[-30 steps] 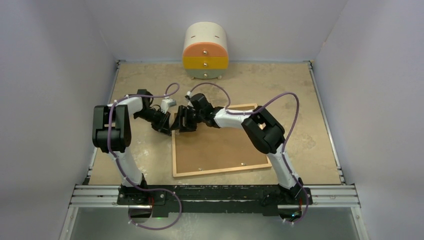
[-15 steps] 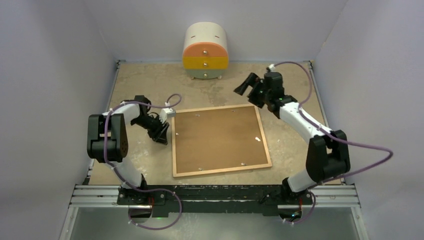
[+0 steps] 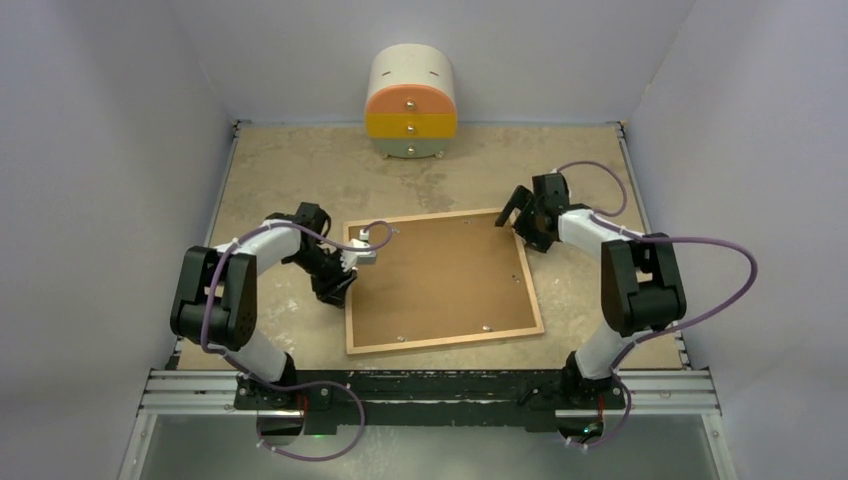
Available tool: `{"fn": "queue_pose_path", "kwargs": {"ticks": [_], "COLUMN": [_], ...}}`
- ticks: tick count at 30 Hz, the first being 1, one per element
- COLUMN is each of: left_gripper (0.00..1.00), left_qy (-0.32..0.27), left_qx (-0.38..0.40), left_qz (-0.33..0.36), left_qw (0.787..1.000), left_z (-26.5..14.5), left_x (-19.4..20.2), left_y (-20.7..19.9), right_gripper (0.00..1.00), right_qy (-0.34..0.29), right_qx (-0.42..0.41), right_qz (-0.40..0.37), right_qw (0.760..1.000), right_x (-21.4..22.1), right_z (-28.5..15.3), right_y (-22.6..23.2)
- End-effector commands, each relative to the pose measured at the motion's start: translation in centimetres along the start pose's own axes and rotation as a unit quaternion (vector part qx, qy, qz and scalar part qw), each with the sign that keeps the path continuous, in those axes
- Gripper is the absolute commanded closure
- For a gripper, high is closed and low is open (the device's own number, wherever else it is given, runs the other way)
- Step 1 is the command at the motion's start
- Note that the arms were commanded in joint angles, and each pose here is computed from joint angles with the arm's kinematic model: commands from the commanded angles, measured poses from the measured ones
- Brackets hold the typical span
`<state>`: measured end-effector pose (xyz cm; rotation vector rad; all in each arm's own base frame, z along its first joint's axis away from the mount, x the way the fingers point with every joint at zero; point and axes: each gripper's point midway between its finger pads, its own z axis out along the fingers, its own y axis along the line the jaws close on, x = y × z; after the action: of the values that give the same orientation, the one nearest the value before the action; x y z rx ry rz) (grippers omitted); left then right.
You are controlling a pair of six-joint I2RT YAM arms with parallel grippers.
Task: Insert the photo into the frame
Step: Adjust the photo frame at the center of the board.
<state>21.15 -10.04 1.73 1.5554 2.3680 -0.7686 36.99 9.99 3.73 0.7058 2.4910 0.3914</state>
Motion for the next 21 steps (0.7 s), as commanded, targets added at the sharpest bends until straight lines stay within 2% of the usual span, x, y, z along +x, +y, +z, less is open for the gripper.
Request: {"fn": "queue_pose_path", "kwargs": {"ticks": [1,5,14,16,18,20,21], "left_gripper": [0.63,0.62,0.6,0.59,0.57,0.51,0.45], "left_qy": [0.038,0.038,0.06,0.063,0.067,0.071,0.074], "left_qx": [0.011,0.025,0.053,0.054,0.055,0.055,0.053], "left_qz": [0.006,0.022,0.111,0.127,0.142,0.149,0.156], "left_qw": [0.999,0.999,0.991,0.988,0.986,0.985,0.984], "left_z": [1.6,2.1,5.2,5.5,5.7,5.3,4.9], "left_x": [2.3,2.1,-2.7,-3.8,-4.5,-4.8,-4.8], "left_y": [-1.0,-2.5,-6.3,-6.7,-7.0,-7.1,-7.2], "right_gripper": [0.01,0.01,0.01,0.01,0.01,0.01,0.01], "right_qy": [-0.025,0.008,0.056,0.051,0.068,0.046,0.03], "right_qx": [-0.017,-0.065,-0.16,-0.175,-0.168,-0.125,-0.112], "right_qz": [-0.031,-0.023,-0.097,-0.115,-0.117,-0.112,-0.106], "right_qw": [0.999,0.998,0.981,0.977,0.976,0.985,0.988], "right_x": [-2.9,-2.2,0.5,0.0,0.3,-1.2,-2.0], "right_z": [1.1,3.0,4.8,4.6,4.7,4.4,4.0], "right_y": [2.1,4.9,18.8,21.7,22.1,20.4,19.4]}}
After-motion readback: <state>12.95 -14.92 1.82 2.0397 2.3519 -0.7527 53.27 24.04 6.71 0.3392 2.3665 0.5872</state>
